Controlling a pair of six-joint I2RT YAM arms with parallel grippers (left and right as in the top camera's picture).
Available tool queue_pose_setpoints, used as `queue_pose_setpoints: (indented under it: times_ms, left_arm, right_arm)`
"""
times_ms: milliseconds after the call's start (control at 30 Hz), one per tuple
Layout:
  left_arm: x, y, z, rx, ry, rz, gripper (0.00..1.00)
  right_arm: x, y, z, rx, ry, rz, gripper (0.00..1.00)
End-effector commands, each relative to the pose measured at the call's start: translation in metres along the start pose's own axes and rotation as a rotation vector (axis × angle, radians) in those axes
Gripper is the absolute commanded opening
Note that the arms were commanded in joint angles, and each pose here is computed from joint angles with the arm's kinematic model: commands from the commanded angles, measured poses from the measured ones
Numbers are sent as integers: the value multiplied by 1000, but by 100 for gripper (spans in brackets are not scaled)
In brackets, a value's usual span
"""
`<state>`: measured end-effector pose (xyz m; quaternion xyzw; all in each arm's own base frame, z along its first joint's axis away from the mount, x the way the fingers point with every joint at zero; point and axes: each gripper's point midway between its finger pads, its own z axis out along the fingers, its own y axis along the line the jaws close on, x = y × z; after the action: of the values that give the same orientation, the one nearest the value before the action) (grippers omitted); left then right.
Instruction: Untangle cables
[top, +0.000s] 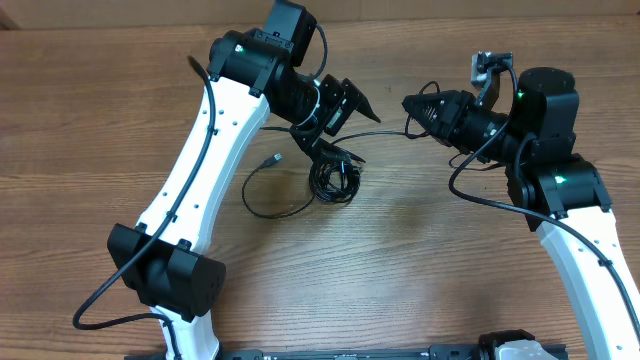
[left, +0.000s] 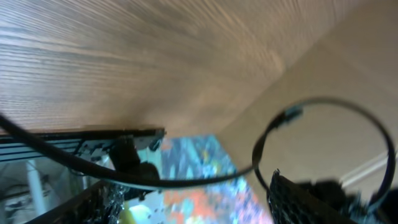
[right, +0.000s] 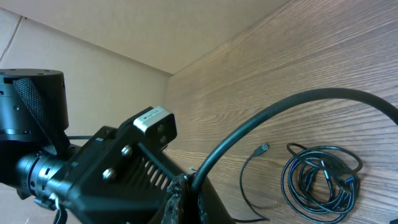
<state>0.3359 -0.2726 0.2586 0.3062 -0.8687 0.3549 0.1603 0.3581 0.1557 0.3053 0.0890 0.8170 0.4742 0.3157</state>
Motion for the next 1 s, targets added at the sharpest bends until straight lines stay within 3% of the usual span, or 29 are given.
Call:
queue_pose_setpoints:
  times_ms: [0, 100, 300, 333, 367, 400, 533, 733, 967]
  left_arm:
    - [-25, 9, -7, -36, -177, -157, 77]
    - [-38, 12, -10, -44, -257, -231, 71]
    - [-23, 4, -2, -26, -197, -198, 44]
    - [-23, 4, -1, -28, -199, -185, 31]
    - [-24, 4, -2, -32, -206, -170, 10]
    - [-26, 5, -2, -37, -218, -152, 4]
    - [-41, 13, -7, -81, -306, -95, 4]
    - [-74, 54, -31, -305, -543, 0, 4]
    - [-81, 74, -44, -435, -596, 81, 4]
  right_arm:
    - [-6, 13, -5, -18, -25, -24, 4]
    - [-6, 13, -5, -21, -22, -23, 4]
    - [-5, 13, -5, -19, -21, -22, 4]
    - [-5, 12, -5, -17, -19, -19, 4]
    - [-4, 11, -5, -13, -16, -16, 4]
    - [-4, 10, -5, -10, -15, -17, 4]
    - [-6, -9, -6, 88, -48, 18, 4]
    - [-9, -52, -14, 303, -115, 79, 4]
    - [-13, -57, -17, 318, -139, 130, 4]
